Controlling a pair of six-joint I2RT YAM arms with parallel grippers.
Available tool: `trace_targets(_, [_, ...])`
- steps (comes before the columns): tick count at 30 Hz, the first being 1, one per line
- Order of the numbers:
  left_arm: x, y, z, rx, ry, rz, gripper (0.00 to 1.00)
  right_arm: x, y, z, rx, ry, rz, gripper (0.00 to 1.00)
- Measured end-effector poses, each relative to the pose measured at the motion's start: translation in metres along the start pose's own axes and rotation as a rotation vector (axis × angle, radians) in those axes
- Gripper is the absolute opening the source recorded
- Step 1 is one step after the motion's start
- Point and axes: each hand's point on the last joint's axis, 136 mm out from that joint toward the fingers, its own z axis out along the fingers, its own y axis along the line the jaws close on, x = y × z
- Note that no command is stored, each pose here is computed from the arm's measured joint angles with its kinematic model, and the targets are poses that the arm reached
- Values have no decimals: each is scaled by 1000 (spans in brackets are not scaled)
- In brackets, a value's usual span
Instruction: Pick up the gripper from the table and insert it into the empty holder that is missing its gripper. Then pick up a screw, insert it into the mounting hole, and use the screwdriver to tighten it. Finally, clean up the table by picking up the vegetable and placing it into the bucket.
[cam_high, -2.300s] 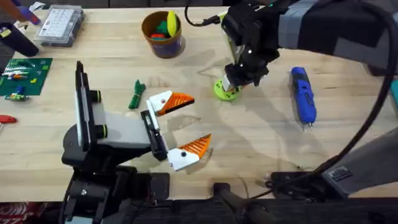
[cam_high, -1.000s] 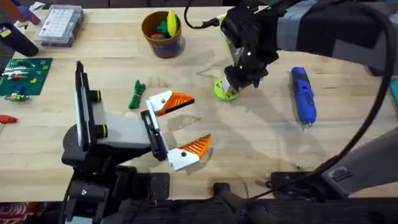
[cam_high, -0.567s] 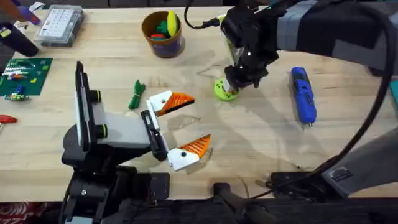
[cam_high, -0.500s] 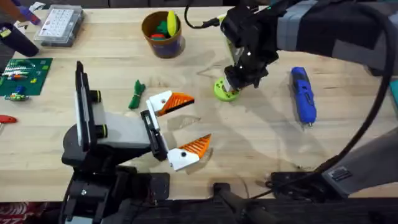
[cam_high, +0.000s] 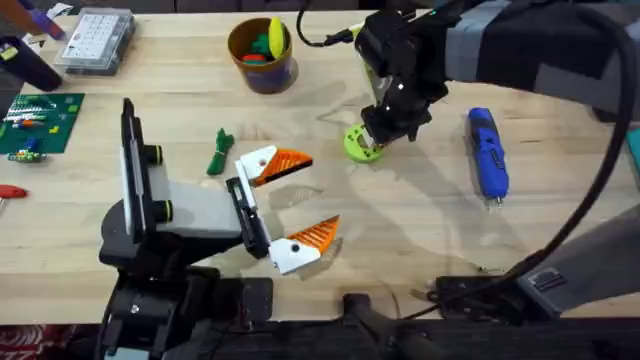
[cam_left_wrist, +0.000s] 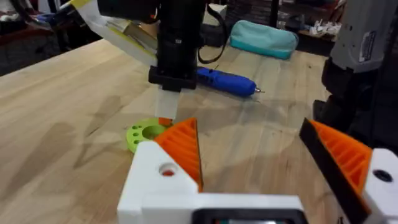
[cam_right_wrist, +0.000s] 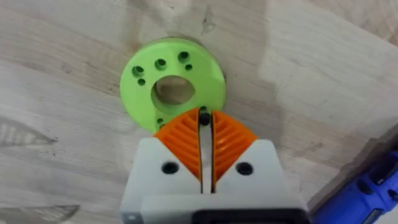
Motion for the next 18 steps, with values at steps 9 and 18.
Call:
trace_targets(9, [0,0,0,0,0,0,990,2,0,0,1,7,-1,11])
trace_targets(18, [0,0,0,0,0,0,990,2,0,0,1,7,0,10])
